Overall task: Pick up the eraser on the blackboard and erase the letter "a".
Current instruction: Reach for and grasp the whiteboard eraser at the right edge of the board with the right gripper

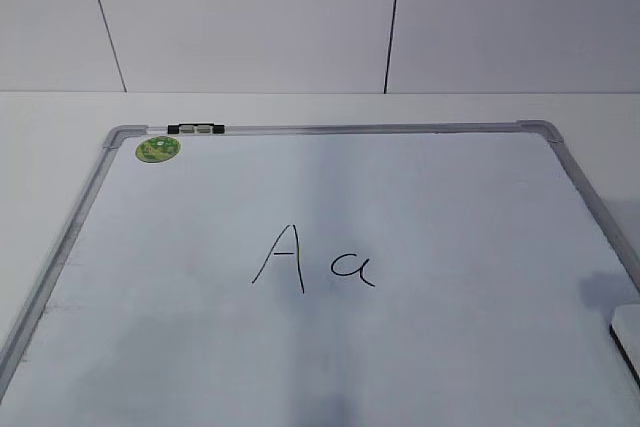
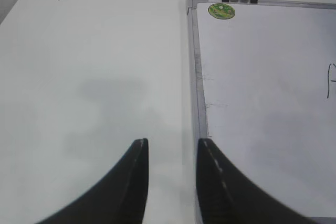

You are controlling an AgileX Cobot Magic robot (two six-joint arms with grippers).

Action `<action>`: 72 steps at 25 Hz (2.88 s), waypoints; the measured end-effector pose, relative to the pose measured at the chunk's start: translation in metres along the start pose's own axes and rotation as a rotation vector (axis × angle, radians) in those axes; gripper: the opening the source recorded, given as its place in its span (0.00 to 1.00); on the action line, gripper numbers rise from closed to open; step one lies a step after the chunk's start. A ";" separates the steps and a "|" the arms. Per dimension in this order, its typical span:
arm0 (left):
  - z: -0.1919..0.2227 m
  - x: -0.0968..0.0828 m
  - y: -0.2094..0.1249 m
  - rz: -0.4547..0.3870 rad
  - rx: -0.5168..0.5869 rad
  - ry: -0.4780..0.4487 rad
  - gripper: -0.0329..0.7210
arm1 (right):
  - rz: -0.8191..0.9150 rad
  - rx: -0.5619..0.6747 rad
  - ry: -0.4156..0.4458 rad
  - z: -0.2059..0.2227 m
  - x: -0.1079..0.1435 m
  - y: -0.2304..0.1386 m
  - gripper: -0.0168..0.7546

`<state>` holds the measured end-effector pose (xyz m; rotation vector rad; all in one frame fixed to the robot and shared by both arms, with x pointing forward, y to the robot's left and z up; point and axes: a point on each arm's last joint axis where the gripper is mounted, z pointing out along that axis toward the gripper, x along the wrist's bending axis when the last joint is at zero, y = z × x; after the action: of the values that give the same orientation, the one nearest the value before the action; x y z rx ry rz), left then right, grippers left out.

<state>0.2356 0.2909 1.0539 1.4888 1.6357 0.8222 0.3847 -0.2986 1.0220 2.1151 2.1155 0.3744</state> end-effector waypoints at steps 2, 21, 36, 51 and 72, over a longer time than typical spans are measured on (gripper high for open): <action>0.000 0.000 0.000 0.000 0.000 0.000 0.36 | 0.000 -0.007 -0.001 0.000 0.000 0.001 0.85; 0.000 0.000 0.000 0.001 0.000 -0.002 0.36 | -0.088 0.101 0.031 0.020 -0.001 0.010 0.90; 0.000 0.000 0.000 0.008 0.002 -0.018 0.36 | -0.045 0.172 -0.013 0.039 -0.009 0.053 0.90; 0.000 0.000 0.000 0.010 0.003 -0.022 0.36 | -0.021 0.278 -0.012 0.067 -0.013 0.065 0.90; 0.000 0.000 0.000 0.010 0.003 -0.022 0.36 | -0.002 0.249 -0.018 0.067 -0.013 0.067 0.89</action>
<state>0.2354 0.2907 1.0539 1.5036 1.6149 0.8062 0.4671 -0.3068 0.9738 2.2333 2.2577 0.0945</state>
